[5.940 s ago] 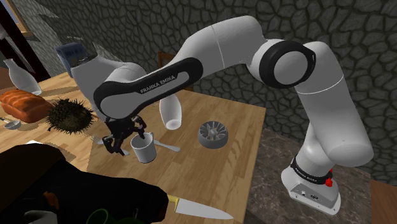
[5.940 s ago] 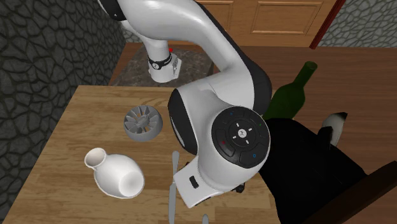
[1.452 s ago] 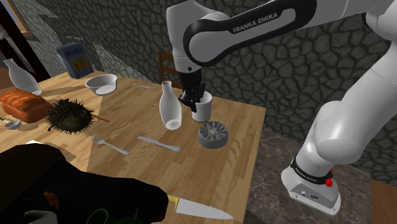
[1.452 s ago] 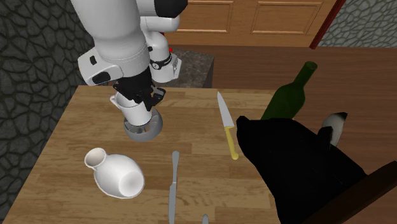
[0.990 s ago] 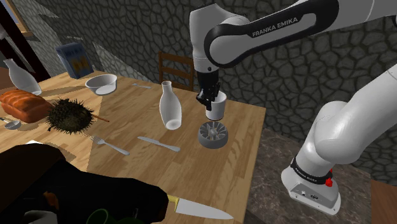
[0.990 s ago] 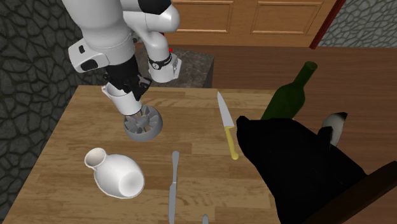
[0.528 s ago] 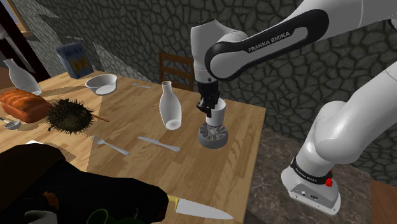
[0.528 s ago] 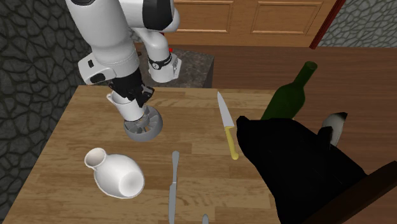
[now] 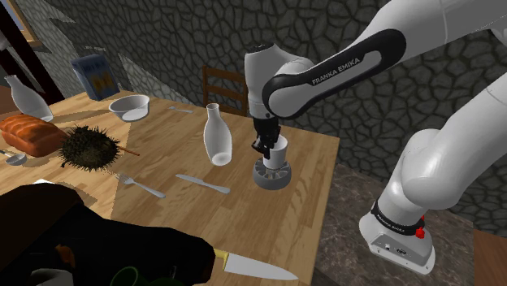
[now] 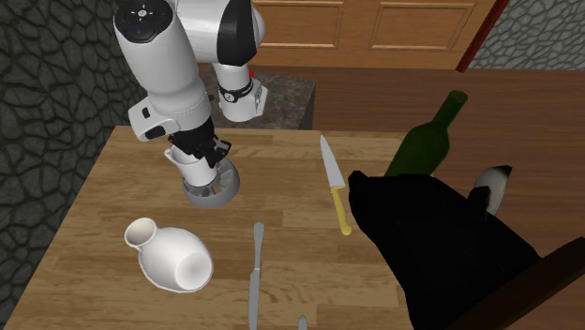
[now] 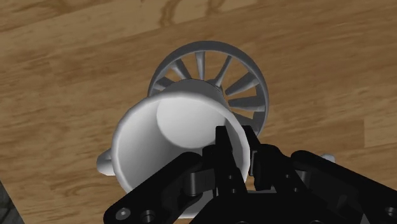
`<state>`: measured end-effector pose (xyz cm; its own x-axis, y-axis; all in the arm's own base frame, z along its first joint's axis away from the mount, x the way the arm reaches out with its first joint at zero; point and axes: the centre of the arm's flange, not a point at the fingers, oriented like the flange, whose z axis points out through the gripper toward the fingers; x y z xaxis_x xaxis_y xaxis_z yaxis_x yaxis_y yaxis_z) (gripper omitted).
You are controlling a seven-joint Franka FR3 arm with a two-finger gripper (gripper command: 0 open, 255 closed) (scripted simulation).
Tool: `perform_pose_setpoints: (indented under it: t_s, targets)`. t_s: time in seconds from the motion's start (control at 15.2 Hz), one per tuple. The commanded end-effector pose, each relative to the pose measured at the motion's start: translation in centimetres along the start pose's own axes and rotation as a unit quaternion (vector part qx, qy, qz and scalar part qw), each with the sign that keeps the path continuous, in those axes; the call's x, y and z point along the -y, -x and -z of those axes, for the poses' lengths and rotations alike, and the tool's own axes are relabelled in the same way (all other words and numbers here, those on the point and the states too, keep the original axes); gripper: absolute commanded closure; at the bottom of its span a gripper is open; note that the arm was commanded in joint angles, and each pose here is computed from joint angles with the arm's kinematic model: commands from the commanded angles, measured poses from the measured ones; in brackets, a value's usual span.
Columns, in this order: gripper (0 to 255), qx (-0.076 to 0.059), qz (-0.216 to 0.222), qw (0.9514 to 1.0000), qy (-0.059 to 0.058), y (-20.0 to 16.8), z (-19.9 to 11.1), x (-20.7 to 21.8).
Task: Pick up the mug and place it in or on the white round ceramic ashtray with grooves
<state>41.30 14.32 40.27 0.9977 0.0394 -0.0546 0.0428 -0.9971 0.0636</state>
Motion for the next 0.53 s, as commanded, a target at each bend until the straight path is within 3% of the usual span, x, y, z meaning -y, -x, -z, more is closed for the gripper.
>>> perform_pose_setpoints:
  t_s: [0.0, 0.4, 0.46]
  targets:
    - [255, 0.000, 0.000, 1.0000, 0.000, -0.07, -0.21, 0.07]
    - [255, 0.000, 0.000, 1.0000, 0.000, -0.07, -0.21, 0.07]
    - [0, 0.000, 0.000, 1.0000, 0.000, -0.07, -0.21, 0.07]
